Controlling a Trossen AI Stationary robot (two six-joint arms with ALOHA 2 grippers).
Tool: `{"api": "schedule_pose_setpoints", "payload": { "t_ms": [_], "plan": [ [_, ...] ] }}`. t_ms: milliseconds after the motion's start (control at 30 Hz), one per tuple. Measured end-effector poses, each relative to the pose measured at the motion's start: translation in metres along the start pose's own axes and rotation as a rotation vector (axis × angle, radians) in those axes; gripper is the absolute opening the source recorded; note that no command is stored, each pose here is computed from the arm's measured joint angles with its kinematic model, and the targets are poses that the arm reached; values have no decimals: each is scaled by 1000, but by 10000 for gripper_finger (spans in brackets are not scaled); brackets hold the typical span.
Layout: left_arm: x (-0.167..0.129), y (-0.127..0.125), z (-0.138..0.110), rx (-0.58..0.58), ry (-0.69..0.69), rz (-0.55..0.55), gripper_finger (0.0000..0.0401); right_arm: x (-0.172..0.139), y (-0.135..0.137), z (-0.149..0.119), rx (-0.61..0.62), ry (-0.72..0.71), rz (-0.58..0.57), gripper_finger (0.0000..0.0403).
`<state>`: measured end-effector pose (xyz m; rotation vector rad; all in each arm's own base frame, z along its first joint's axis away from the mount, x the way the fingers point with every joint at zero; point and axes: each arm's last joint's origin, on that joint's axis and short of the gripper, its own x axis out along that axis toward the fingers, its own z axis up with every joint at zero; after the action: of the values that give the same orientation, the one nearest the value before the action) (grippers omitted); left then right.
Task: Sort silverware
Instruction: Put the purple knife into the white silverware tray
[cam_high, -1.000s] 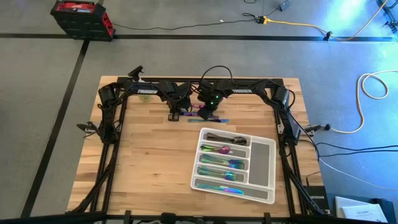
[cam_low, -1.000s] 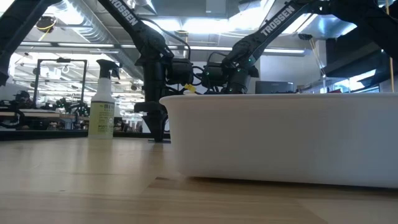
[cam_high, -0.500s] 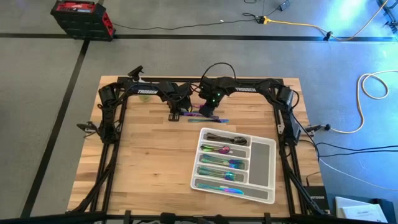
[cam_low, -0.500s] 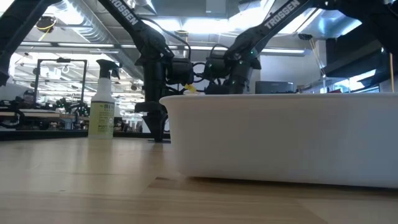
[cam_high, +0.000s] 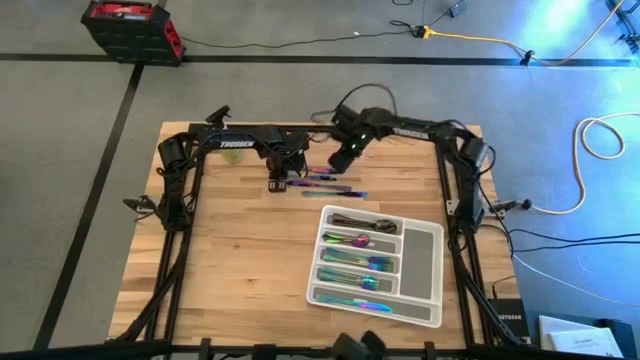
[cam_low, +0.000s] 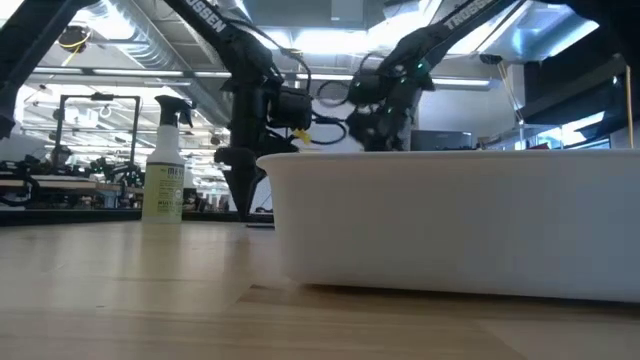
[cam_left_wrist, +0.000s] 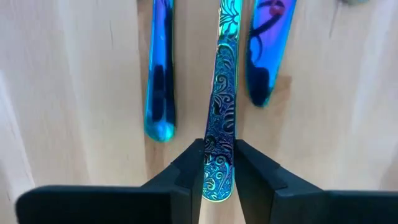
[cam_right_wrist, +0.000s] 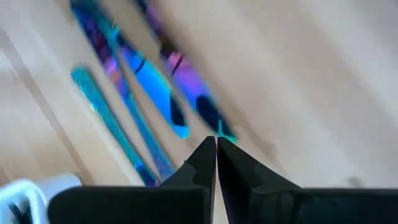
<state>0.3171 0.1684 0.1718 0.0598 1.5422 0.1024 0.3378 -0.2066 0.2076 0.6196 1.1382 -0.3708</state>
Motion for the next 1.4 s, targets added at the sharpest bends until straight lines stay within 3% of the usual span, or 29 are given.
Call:
{"api": "schedule_pose_setpoints", "payload": {
  "t_ms": [200, 433, 633, 733, 867, 1067, 1200, 1400],
  "plan": [
    [-26, -2, 7, -2, -50, 18, 60, -59, -12, 4, 86, -195, -20, 0],
    [-65, -8, 8, -7, -171, 66, 60, -112, -6, -3, 188, -372, -51, 0],
    [-92, -29, 6, 26, -242, 82, 58, -151, 4, -19, 220, -465, -87, 0],
    [-102, -42, 8, -13, -285, 79, 58, -173, 8, -32, 214, -499, -81, 0],
    [-107, -66, 14, -105, -302, 60, 58, -196, 13, -50, 158, -514, -68, 0],
    [-112, -96, 24, -115, -357, 104, 59, -212, 18, -75, 73, -439, -46, 0],
    [-115, -102, 30, -146, -414, 150, 60, -212, 24, -80, 14, -398, -18, 0],
    [-103, -95, 29, -194, -420, 166, 60, -194, 44, -68, -182, -385, 31, 0]
  ]
}}
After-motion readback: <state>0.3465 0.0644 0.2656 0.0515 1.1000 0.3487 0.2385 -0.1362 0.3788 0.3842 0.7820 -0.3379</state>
